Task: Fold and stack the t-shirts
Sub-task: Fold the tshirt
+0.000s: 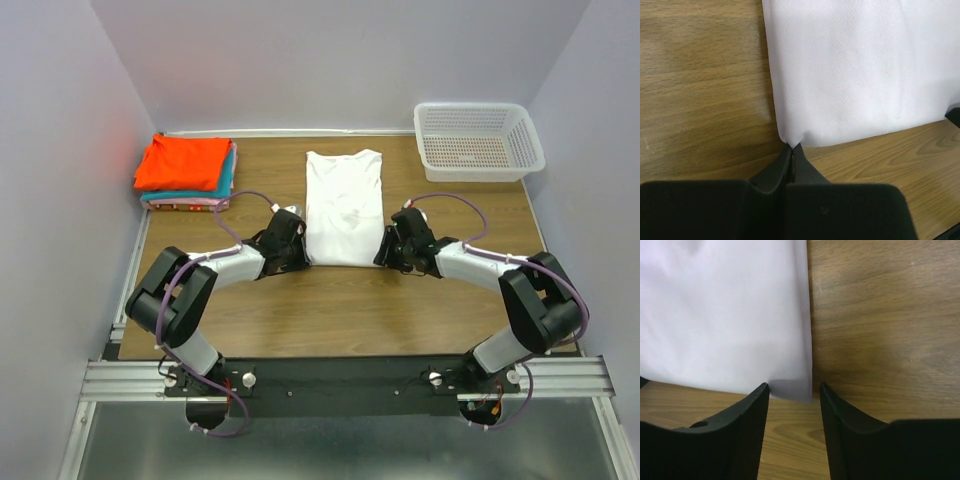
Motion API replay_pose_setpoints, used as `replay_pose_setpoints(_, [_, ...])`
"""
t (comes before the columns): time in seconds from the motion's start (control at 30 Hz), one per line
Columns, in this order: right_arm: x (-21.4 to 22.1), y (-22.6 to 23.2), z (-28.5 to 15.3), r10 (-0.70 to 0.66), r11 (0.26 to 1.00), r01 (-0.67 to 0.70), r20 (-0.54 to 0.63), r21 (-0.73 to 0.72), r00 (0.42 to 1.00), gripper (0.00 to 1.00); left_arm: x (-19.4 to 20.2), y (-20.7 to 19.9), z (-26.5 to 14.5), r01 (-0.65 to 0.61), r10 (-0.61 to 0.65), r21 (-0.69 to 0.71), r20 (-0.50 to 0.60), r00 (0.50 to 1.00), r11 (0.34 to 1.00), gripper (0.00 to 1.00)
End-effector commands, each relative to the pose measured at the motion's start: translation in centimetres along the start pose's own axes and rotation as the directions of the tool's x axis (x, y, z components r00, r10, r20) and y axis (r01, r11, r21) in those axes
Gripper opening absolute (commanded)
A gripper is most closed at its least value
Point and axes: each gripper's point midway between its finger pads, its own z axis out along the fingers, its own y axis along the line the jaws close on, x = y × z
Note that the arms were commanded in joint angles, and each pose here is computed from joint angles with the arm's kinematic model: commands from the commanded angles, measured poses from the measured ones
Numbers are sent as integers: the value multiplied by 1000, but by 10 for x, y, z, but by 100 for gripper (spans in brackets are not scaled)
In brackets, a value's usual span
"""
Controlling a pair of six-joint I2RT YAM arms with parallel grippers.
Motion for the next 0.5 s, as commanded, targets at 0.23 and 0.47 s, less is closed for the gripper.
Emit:
replay_pose_setpoints(0.23, [14, 0, 6, 0, 1000, -1, -71, -10, 997, 9, 33, 34, 0, -10, -3, -136, -93, 996, 991, 0])
replay_pose_setpoints(0.47, [44, 7, -13, -8, 993, -11, -166, -115, 986, 0, 51, 32, -17, 2, -16, -129, -108, 994, 992, 0])
